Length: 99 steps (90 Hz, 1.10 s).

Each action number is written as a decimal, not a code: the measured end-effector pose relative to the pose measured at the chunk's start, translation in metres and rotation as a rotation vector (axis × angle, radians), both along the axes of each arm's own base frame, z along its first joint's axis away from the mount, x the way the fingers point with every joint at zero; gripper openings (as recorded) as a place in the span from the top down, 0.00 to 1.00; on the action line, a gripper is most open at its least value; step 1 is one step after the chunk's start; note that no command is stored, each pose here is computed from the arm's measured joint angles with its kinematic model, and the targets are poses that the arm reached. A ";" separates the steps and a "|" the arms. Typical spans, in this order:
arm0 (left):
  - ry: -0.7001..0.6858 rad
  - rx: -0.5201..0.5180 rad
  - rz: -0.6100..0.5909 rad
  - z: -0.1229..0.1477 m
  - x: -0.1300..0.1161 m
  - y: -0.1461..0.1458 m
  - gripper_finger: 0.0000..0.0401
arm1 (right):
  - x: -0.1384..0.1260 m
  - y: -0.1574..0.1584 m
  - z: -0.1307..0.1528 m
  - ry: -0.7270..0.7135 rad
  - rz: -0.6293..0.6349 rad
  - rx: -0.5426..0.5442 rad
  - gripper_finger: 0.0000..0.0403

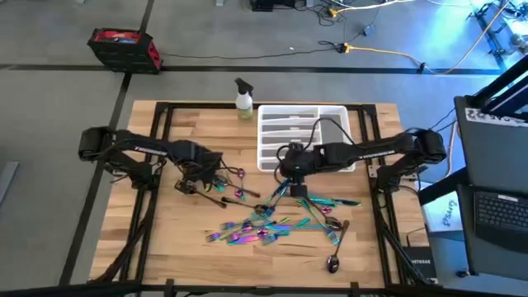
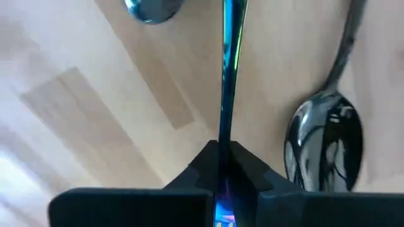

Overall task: Sort silverware
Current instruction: Put the blue fork on the white silverware tray

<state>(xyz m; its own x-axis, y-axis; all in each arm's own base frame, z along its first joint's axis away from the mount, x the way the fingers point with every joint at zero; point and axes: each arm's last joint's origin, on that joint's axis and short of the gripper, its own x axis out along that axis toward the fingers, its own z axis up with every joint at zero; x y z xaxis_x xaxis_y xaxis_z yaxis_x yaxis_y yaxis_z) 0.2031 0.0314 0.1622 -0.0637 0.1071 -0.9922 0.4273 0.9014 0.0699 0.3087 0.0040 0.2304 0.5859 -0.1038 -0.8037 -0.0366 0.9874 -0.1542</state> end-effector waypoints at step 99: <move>-1.012 -0.316 0.324 0.130 0.082 0.021 0.99 | -0.062 0.000 0.124 -0.635 0.062 -0.027 0.77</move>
<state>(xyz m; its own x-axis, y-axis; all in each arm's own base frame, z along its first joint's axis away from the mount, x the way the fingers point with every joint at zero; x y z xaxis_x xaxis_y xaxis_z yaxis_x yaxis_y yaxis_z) 0.2849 0.0525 0.2921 0.8126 -0.0357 -0.5817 0.0442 0.9990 0.0005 0.2466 0.0037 0.3539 0.9528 -0.0696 -0.2954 0.0131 0.9819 -0.1890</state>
